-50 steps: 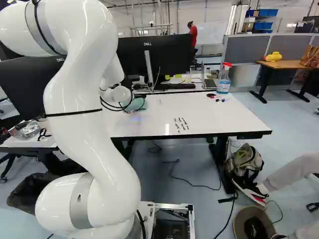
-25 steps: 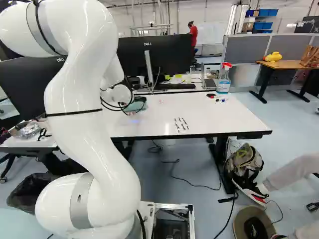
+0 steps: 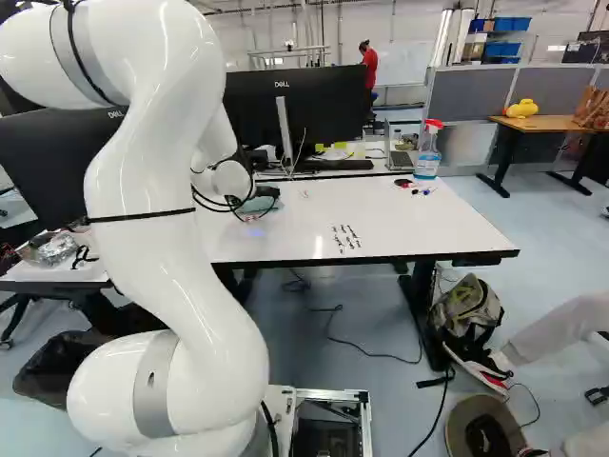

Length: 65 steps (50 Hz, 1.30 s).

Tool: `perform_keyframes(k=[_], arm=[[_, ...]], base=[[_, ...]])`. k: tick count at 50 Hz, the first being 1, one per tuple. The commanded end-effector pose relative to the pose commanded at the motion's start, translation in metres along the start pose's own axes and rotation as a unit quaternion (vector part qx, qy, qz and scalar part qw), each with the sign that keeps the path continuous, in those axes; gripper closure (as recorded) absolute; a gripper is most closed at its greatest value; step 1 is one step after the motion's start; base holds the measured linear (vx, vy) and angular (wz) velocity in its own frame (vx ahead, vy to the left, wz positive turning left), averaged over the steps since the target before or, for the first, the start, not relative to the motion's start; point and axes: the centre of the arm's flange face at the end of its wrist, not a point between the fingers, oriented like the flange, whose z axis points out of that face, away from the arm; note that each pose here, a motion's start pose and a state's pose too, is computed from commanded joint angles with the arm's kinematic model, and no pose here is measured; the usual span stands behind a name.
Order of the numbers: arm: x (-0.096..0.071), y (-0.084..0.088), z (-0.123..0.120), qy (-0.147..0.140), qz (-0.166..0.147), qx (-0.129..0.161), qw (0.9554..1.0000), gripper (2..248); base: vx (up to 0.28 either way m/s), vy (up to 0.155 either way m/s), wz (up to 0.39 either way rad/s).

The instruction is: Clean the table with the green towel

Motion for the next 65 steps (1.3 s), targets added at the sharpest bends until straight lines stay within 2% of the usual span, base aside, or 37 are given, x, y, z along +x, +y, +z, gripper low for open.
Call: perform_keyframes(k=[12,13,17,18,22,23,27,28,33,34,38,39,44,53,65], arm=[[0.0,0.0,0.0,0.0,0.0,0.0,1.0,12],[0.0,0.0,0.0,0.0,0.0,0.0,1.0,50],[0.0,0.0,0.0,0.0,0.0,0.0,1.0,50],[0.0,0.0,0.0,0.0,0.0,0.0,1.0,88],[0.0,0.0,0.0,0.0,0.0,0.0,1.0,88],[0.0,0.0,0.0,0.0,0.0,0.0,1.0,124],[0.0,0.0,0.0,0.0,0.0,0.0,1.0,124],[0.0,0.0,0.0,0.0,0.0,0.0,1.0,161],[0.0,0.0,0.0,0.0,0.0,0.0,1.0,161],[0.0,0.0,0.0,0.0,0.0,0.0,1.0,194],[0.0,0.0,0.0,0.0,0.0,0.0,1.0,194],[0.0,0.0,0.0,0.0,0.0,0.0,1.0,209],[0.0,0.0,0.0,0.0,0.0,0.0,1.0,213],[0.001,0.0,-0.002,0.002,0.0,0.0,1.0,213],[0.011,0.003,-0.009,0.012,0.002,-0.002,0.9999,213]], base=[[0.0,0.0,0.0],[0.0,0.0,0.0],[0.0,0.0,0.0],[0.0,0.0,0.0],[0.0,0.0,0.0],[0.0,0.0,0.0],[0.0,0.0,0.0],[0.0,0.0,0.0],[0.0,0.0,0.0],[0.0,0.0,0.0],[0.0,0.0,0.0],[0.0,0.0,0.0],[0.0,0.0,0.0],[0.0,0.0,0.0],[0.0,0.0,0.0]])
